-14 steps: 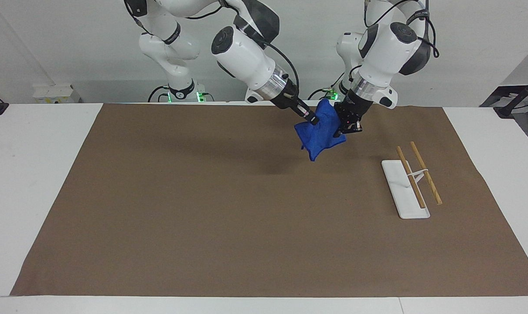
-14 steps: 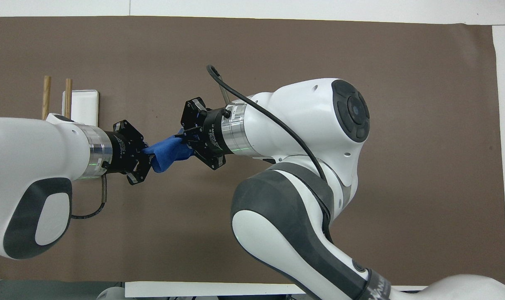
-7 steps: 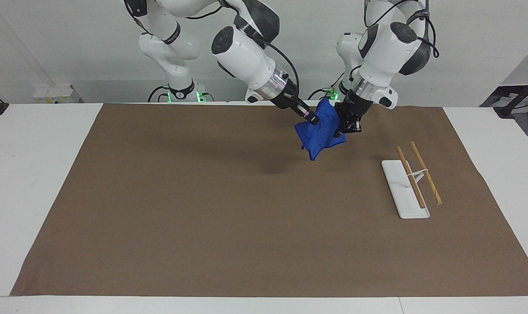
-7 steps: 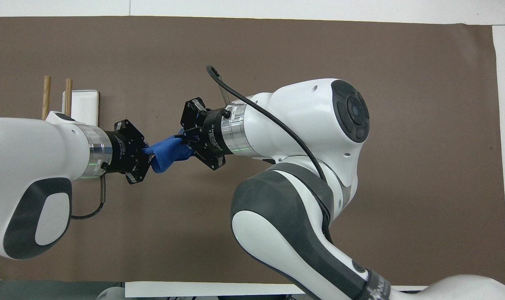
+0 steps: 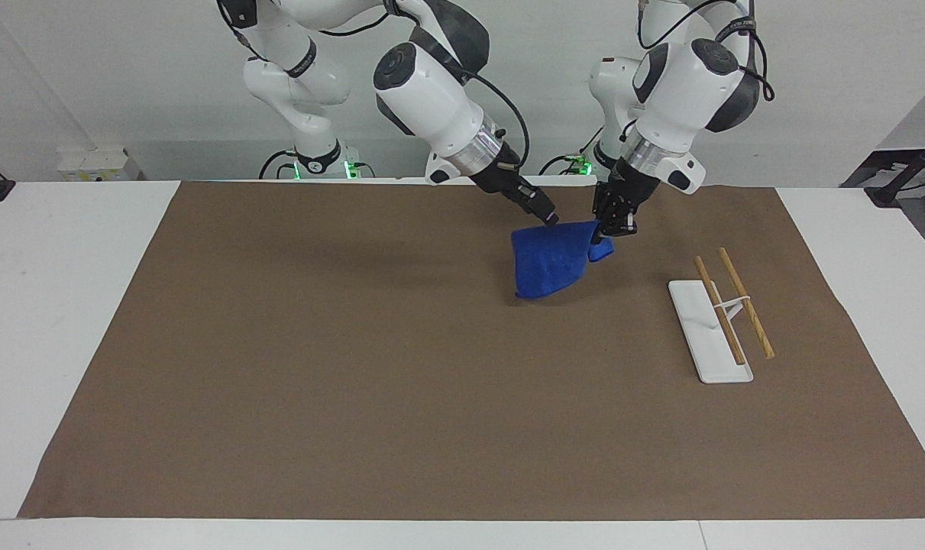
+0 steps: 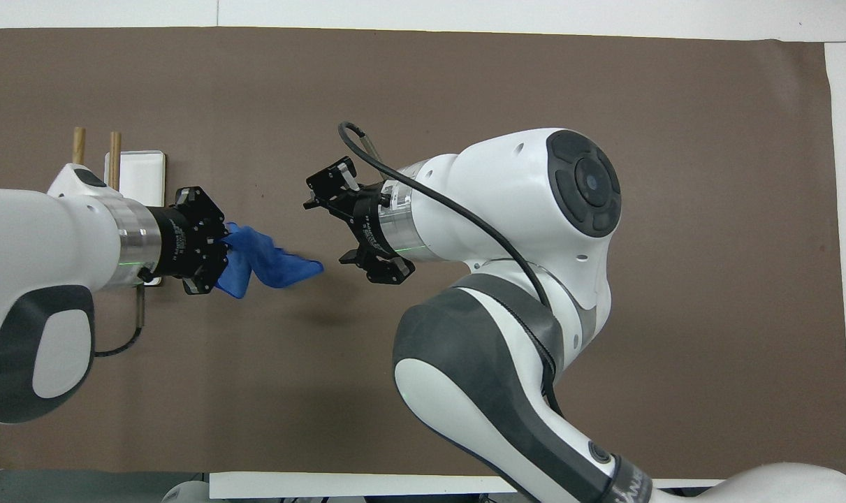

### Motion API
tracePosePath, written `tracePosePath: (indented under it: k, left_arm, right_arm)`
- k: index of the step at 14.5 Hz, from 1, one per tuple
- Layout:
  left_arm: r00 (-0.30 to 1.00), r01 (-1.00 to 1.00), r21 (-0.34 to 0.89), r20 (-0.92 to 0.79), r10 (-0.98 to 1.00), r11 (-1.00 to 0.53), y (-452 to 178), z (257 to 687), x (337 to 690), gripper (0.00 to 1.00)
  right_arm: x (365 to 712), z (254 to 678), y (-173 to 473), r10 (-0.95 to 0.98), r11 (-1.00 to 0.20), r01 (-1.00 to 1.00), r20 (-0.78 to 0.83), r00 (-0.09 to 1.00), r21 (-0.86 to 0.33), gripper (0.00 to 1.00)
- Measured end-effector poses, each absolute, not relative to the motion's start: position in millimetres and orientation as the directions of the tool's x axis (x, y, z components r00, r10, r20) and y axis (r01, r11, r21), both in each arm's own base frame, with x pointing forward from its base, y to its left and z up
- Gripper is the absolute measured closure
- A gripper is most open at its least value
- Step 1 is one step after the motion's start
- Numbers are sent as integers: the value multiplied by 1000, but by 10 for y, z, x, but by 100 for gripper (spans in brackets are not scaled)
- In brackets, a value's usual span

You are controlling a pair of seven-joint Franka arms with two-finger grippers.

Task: Right arm passes towel to left arm to hang
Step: 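Open the right gripper and withdraw it while the left gripper pulls the towel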

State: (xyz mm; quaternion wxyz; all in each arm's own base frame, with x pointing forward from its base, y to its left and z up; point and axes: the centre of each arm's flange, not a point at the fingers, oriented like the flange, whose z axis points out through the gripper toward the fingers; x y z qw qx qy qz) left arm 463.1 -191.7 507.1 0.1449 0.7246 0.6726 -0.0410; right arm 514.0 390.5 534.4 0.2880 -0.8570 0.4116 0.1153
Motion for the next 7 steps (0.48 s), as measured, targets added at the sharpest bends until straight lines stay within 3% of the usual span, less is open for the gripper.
tracePosePath:
  k: [1,4,7]
  left_arm:
    - [146,978,179,-239,960,-104,-1731,5068,4708,98]
    - [300,938,236,-176,938,-255,-1047,5030,4901,98]
    - [407,885,290,-104,907,-364,-406,5008,5017,98]
  right_arm:
    - [5181,5305,3784,-633,-551,-737,-380,675,-392,2]
    - [5358,5139,3154,-536,-780,-567,-184,824,-265,0]
    - [5524,5116,2233,-293,-946,-304,-106,950,-111,0]
